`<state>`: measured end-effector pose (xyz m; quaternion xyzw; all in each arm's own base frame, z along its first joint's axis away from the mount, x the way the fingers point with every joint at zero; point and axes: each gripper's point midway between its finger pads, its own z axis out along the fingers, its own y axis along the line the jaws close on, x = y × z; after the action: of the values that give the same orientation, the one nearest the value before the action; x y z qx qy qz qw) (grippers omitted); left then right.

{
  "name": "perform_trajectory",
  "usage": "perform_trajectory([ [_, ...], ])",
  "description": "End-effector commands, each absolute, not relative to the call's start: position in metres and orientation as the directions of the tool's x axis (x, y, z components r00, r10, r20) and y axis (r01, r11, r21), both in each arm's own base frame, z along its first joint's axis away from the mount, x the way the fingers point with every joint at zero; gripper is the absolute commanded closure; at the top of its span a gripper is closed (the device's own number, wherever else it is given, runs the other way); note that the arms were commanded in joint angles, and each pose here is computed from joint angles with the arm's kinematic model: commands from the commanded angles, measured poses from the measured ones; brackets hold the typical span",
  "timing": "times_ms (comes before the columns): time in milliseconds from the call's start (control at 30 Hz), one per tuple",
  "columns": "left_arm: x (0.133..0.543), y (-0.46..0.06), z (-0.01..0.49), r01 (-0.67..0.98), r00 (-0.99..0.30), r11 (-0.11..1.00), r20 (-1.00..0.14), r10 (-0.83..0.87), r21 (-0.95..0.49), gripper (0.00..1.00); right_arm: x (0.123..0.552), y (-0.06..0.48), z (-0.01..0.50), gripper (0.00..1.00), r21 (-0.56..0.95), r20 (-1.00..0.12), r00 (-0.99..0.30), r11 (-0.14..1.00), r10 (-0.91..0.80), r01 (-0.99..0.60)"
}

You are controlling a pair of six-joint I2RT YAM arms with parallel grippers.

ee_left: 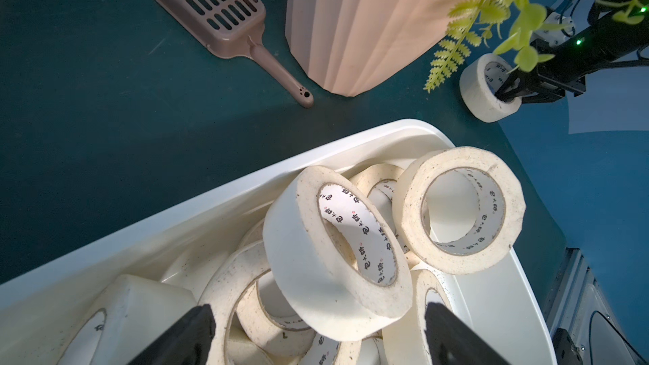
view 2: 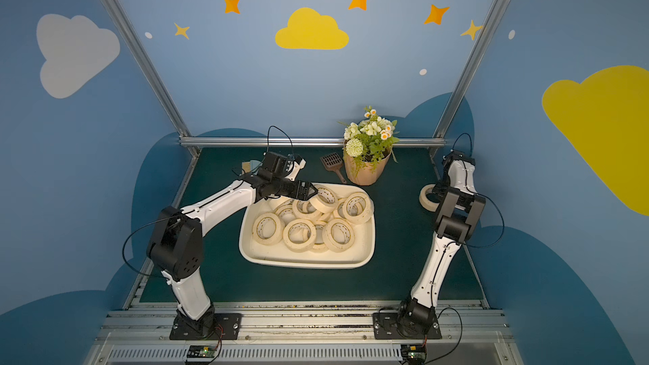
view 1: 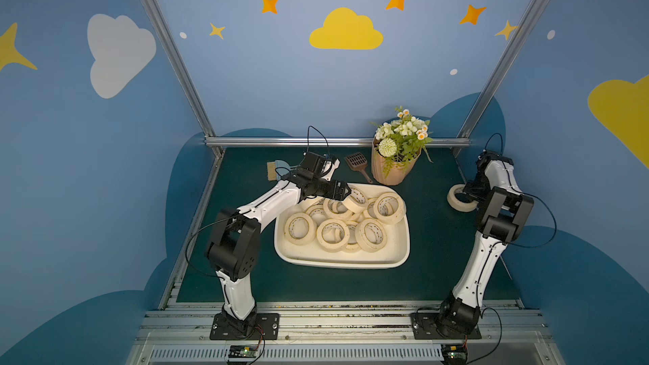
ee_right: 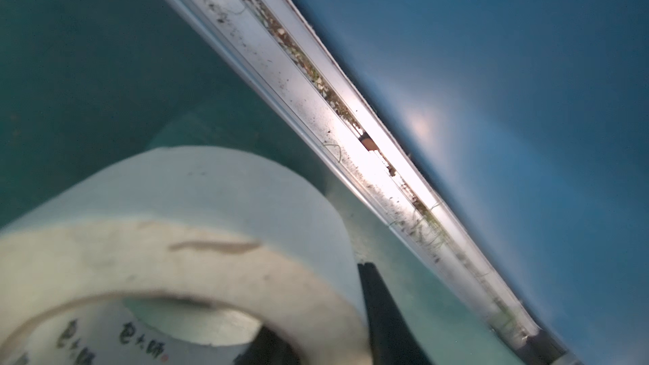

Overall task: Take out the art tape in the storage box
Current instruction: Place the art tape at the center of the board, then pick up the art tape from the storage box.

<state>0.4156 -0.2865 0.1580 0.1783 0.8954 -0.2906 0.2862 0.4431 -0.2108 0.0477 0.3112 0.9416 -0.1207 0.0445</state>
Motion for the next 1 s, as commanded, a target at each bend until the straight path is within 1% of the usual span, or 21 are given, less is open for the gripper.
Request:
perform_trajectory([
  [0, 0.416, -0.289, 0.159, 0.497, -0.767, 0.769, -0.617, 0.173, -0.402, 0.03, 0.44, -0.213, 0.056, 0.29, -0.228, -0.177, -0.803, 0.77, 0.569, 0.596],
  [33, 0.417, -0.289, 0.16, 0.5, -0.765, 0.768, -0.619, 0.175, -0.401, 0.02, 0.439, -0.214, 0.059, 0.24, -0.23, -0.184, -0.804, 0.771, 0.565, 0.594],
  [100, 0.417, -0.291, 0.161, 0.503, -0.765, 0.766, -0.619, 0.178, -0.4, 0.02, 0.437, -0.214, 0.071, 0.2, -0.231, -0.204, -0.804, 0.77, 0.559, 0.594],
  [200, 0.417, -0.297, 0.162, 0.511, -0.762, 0.761, -0.62, 0.186, -0.399, 0.01, 0.434, -0.2, 0.099, 0.18, -0.199, -0.242, -0.81, 0.79, 0.534, 0.58],
  [233, 0.417, -0.299, 0.162, 0.513, -0.761, 0.762, -0.62, 0.191, -0.396, 0.01, 0.433, -0.19, 0.108, 0.16, -0.175, -0.254, -0.817, 0.806, 0.518, 0.565],
  [367, 0.414, -0.309, 0.153, 0.521, -0.767, 0.767, -0.599, 0.23, -0.373, 0.0, 0.421, -0.129, 0.138, 0.16, -0.119, -0.281, -0.864, 0.878, 0.418, 0.464],
  [467, 0.409, -0.311, 0.138, 0.532, -0.773, 0.794, -0.552, 0.312, -0.296, 0.01, 0.405, -0.084, 0.148, 0.16, -0.103, -0.277, -0.897, 0.918, 0.344, 0.384],
  [567, 0.402, -0.304, 0.122, 0.542, -0.779, 0.819, -0.477, 0.406, -0.188, 0.04, 0.388, -0.047, 0.153, 0.16, -0.075, -0.266, -0.921, 0.946, 0.285, 0.315],
  [667, 0.4, -0.305, 0.111, 0.553, -0.784, 0.817, -0.433, 0.444, -0.164, 0.09, 0.37, -0.008, 0.155, 0.15, -0.032, -0.249, -0.945, 0.973, 0.213, 0.227],
  [700, 0.401, -0.307, 0.108, 0.554, -0.786, 0.816, -0.427, 0.447, -0.165, 0.13, 0.362, 0.007, 0.154, 0.15, -0.009, -0.237, -0.954, 0.982, 0.181, 0.188],
  [867, 0.406, -0.312, 0.101, 0.538, -0.795, 0.826, -0.426, 0.432, -0.166, 0.52, 0.318, 0.082, 0.147, 0.15, 0.115, -0.177, -0.984, 0.993, 0.015, -0.006],
  [967, 0.41, -0.313, 0.105, 0.531, -0.793, 0.832, -0.44, 0.42, -0.163, 0.68, 0.295, 0.113, 0.147, 0.15, 0.159, -0.162, -0.986, 0.984, -0.051, -0.077],
])
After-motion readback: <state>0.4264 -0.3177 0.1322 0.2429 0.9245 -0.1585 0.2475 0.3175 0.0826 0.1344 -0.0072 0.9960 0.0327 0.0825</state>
